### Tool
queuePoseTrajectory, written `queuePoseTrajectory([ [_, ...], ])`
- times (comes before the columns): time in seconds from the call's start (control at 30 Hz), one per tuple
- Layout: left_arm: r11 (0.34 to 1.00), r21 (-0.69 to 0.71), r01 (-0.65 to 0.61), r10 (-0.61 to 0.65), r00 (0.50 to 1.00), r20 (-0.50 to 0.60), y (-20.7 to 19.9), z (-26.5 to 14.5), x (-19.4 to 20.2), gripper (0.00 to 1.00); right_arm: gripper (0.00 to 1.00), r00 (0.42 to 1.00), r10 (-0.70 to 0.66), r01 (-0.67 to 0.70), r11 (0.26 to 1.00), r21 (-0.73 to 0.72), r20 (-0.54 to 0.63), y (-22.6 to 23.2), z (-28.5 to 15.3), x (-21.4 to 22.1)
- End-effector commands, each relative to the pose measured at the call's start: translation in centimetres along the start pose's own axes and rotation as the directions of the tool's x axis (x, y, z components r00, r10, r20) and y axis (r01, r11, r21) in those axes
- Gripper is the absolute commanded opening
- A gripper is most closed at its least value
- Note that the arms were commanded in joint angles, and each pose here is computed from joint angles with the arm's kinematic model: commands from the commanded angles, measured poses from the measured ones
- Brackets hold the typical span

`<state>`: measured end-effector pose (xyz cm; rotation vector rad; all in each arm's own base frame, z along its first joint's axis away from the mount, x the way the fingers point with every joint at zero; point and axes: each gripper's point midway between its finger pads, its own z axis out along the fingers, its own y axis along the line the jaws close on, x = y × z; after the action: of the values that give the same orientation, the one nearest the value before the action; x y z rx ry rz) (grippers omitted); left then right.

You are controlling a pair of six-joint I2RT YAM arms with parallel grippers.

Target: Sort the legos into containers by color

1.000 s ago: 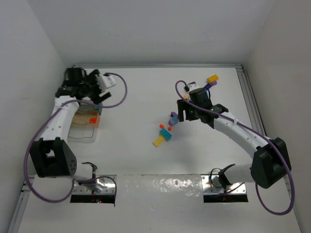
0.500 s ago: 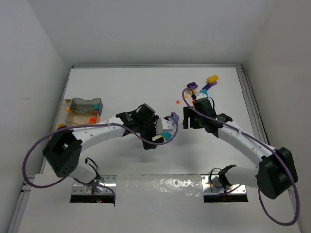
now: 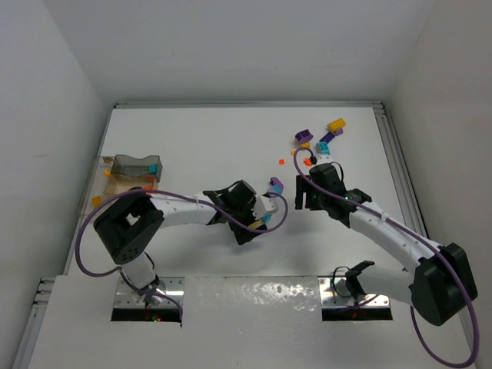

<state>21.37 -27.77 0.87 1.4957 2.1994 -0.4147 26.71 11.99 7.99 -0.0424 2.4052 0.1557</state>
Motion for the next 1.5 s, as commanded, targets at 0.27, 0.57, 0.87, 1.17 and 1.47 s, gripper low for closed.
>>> queuePoseTrajectory([
  [0.27,0.993,-0.116,0.022,-0.026,0.999,-0.037,2.2,2.2,-0.6,0.79,0.71,0.999,0.043,-0.042,0.999,-0.016,0.025,0.2,0.1,0.2],
  [0.57,1.000,0.008,-0.016,0.016,0.999,-0.046,0.1,1.1,0.0,0.00,0.67,0.998,0.044,-0.034,0.978,-0.206,0.043,4.5,0.8,0.1],
  [0.87,0.989,0.100,0.106,-0.116,0.988,0.098,0.9,-4.8,-5.9,0.00,0.67,0.949,0.002,0.121,0.920,-0.372,0.314,8.2,-1.5,-2.8],
  [1.17,0.978,0.154,0.142,-0.173,0.962,0.213,1.5,-7.9,-9.9,0.00,0.64,0.871,-0.117,0.341,0.843,-0.416,0.477,9.8,-5.6,-5.6],
  [1.47,0.978,0.162,0.131,-0.172,0.948,0.269,1.9,-9.0,-12.6,0.00,0.73,0.832,-0.132,0.388,0.833,-0.394,0.539,11.4,-6.0,-8.0],
])
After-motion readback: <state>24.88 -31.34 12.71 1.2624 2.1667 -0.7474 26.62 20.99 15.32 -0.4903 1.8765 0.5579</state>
